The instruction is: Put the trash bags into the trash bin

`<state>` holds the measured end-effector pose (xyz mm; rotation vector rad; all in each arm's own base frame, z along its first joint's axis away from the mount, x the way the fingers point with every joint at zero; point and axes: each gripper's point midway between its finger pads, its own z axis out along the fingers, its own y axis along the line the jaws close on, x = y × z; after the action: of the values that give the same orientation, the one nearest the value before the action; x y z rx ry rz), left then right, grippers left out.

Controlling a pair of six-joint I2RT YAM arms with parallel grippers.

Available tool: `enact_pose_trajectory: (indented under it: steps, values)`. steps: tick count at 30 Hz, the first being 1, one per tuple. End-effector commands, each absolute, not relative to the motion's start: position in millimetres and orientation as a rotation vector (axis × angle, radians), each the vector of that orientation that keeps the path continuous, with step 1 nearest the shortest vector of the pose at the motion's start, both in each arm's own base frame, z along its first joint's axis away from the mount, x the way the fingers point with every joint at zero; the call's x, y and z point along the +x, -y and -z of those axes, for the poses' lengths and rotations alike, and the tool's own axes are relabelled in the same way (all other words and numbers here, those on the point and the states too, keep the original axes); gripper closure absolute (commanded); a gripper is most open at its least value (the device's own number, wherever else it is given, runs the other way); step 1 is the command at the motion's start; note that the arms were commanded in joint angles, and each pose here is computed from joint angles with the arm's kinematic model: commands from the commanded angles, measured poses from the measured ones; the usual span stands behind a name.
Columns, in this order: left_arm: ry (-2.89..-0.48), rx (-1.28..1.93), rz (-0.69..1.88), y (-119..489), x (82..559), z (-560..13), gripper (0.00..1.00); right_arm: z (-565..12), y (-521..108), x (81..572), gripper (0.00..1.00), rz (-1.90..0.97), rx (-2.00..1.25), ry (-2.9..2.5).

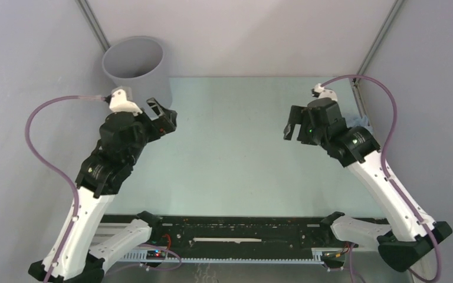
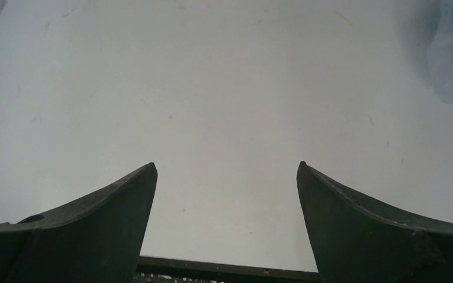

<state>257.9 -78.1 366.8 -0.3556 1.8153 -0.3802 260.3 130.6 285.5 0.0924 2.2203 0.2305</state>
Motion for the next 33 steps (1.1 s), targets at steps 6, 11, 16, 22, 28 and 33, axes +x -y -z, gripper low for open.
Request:
enact_pose_trajectory:
  steps: [6, 11, 16, 22, 28, 33]
  values:
    - [-1.888, -0.225, 0.533, 127, 283, -359, 0.00, -234, -55, 313, 0.05, -0.329, 0.516, -2.321]
    - [-1.877, -0.115, 0.525, 140, 298, -365, 0.00, -212, 20, 341, 0.06, -0.287, 0.835, -2.272]
    - [-1.841, -0.019, 0.437, 137, 311, -379, 0.00, -196, 93, 348, 0.03, -0.033, 1.031, -2.238]
    - [-1.818, 0.014, 0.305, 125, 321, -382, 0.00, -188, 168, 367, 0.04, 0.174, 1.136, -2.208]
    - [-1.788, 0.108, 0.228, 132, 328, -391, 0.00, -168, 210, 405, 0.06, 0.286, 1.144, -2.273]
    - [-1.777, 0.194, 0.224, 146, 328, -394, 0.00, -139, 203, 423, 0.10, 0.274, 1.079, -2.406]
